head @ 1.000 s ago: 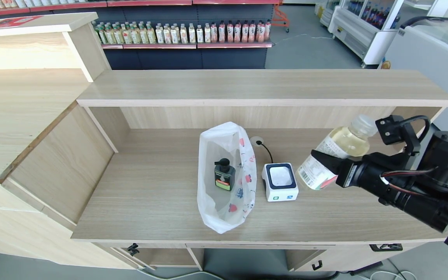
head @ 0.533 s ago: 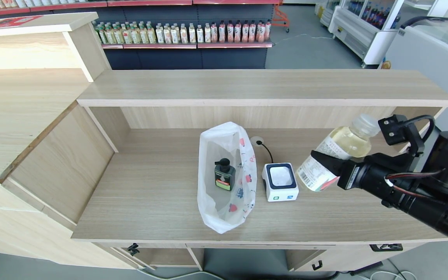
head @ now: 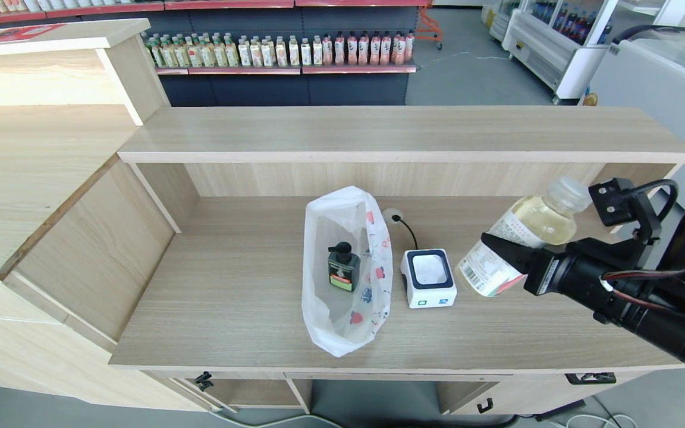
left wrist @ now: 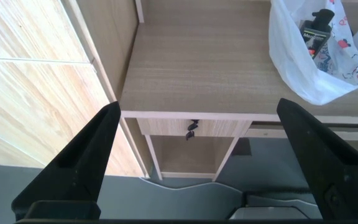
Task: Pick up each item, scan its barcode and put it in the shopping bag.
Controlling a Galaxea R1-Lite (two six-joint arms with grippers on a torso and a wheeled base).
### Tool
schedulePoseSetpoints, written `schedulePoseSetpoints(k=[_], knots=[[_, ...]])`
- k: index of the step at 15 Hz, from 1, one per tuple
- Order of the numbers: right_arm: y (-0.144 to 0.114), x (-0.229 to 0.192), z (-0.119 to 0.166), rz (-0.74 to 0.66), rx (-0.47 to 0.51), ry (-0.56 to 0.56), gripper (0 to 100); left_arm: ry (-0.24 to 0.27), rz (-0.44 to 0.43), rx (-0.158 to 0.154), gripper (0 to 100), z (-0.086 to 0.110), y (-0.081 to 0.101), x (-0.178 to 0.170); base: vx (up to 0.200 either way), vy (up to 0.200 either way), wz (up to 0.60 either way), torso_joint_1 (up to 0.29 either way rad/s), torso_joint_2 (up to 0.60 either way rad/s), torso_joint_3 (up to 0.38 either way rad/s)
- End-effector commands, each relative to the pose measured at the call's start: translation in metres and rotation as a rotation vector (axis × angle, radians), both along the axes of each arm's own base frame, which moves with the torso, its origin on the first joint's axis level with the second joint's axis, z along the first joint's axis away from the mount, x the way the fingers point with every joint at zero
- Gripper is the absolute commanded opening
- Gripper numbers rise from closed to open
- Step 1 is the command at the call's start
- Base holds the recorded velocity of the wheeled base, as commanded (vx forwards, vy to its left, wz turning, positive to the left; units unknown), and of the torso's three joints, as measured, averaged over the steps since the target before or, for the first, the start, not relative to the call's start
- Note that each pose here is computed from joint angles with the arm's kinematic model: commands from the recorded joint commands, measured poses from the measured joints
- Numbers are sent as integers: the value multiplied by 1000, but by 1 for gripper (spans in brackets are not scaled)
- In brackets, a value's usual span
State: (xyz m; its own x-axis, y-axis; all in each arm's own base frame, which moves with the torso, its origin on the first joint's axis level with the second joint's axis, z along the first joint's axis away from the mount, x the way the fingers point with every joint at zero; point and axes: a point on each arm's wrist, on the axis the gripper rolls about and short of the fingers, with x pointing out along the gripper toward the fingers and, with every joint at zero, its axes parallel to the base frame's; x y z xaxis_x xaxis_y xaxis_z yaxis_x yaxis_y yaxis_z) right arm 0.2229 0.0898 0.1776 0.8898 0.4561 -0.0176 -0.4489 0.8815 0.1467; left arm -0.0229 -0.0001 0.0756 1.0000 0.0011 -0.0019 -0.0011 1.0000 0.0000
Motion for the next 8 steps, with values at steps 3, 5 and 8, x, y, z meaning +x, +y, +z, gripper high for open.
schedulePoseSetpoints(k=[3,5,8], knots=[[0,-1,-3,3,-3,13,0,0,0,-2,100,0,0,0,0,200,0,-4,-6,1],[2,3,-7,5,-9,27,0,0,0,3,100,0,0,0,0,100,0,6,-1,1],[4,8,-16,23,-23,59,0,0,0,2,100,0,0,0,0,0,0,0,0,0]])
